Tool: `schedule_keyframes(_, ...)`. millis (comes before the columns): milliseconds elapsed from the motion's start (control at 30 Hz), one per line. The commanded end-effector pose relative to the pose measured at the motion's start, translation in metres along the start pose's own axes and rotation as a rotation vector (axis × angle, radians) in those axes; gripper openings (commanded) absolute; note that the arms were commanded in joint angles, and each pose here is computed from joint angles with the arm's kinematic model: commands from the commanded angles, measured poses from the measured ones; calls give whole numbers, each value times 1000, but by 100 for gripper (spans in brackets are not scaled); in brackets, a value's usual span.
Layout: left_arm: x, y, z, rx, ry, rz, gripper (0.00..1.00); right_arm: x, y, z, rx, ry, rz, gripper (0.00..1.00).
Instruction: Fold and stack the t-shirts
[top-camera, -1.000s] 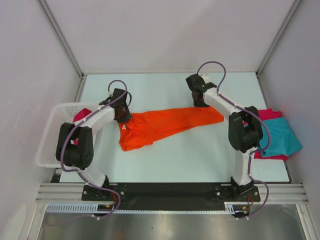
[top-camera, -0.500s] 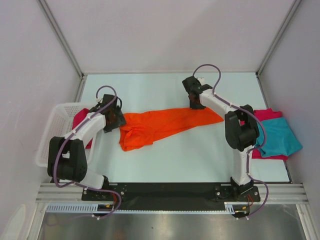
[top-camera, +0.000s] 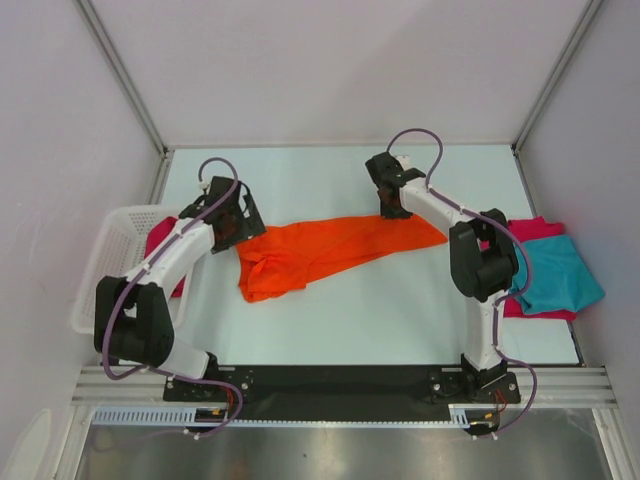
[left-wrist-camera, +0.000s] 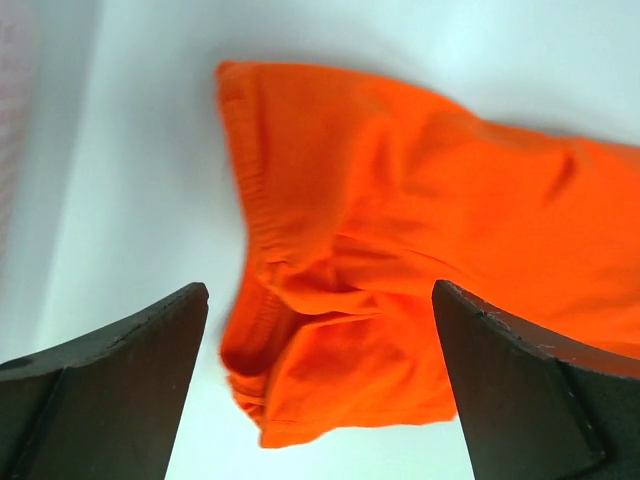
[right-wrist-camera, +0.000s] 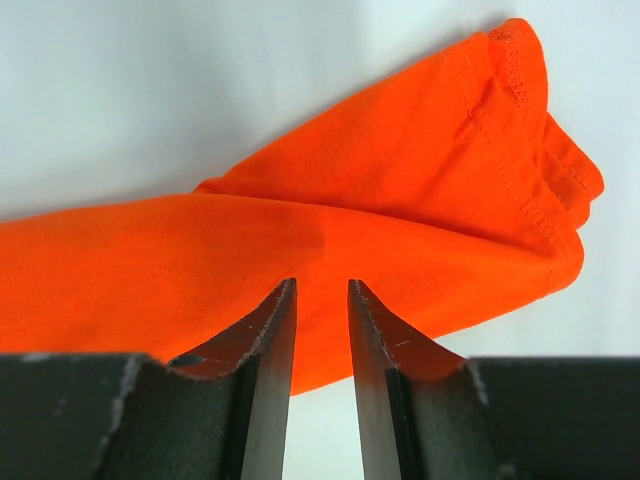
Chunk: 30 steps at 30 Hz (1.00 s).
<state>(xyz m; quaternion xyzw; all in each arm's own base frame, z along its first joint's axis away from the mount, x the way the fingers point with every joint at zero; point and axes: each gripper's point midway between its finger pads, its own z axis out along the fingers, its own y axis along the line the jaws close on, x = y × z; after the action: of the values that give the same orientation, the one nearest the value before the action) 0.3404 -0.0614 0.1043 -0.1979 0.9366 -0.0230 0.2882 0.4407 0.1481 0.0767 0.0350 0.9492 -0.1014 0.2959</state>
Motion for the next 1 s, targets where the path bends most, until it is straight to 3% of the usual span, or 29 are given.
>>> schedule_keyframes(0, -3, -32, -12, 95, -19, 11, 100, -21, -1, -12, -8, -49, 36, 33)
schedule_keyframes(200, 37, -87, -19, 240, 58, 91, 99, -26, 4, -13, -17, -48, 35, 32)
schedule_keyframes(300, 64, -92, -8, 244, 100, 106, 99, -27, 3, -16, -19, -50, 38, 32)
schedule_keyframes(600, 129, -71, 18, 223, 220, 83, 99, -36, -11, -31, -15, -78, 47, 33)
schedule_keyframes(967, 158, -39, 31, 131, 289, 11, 99, -48, -24, -39, -25, -99, 80, 33)
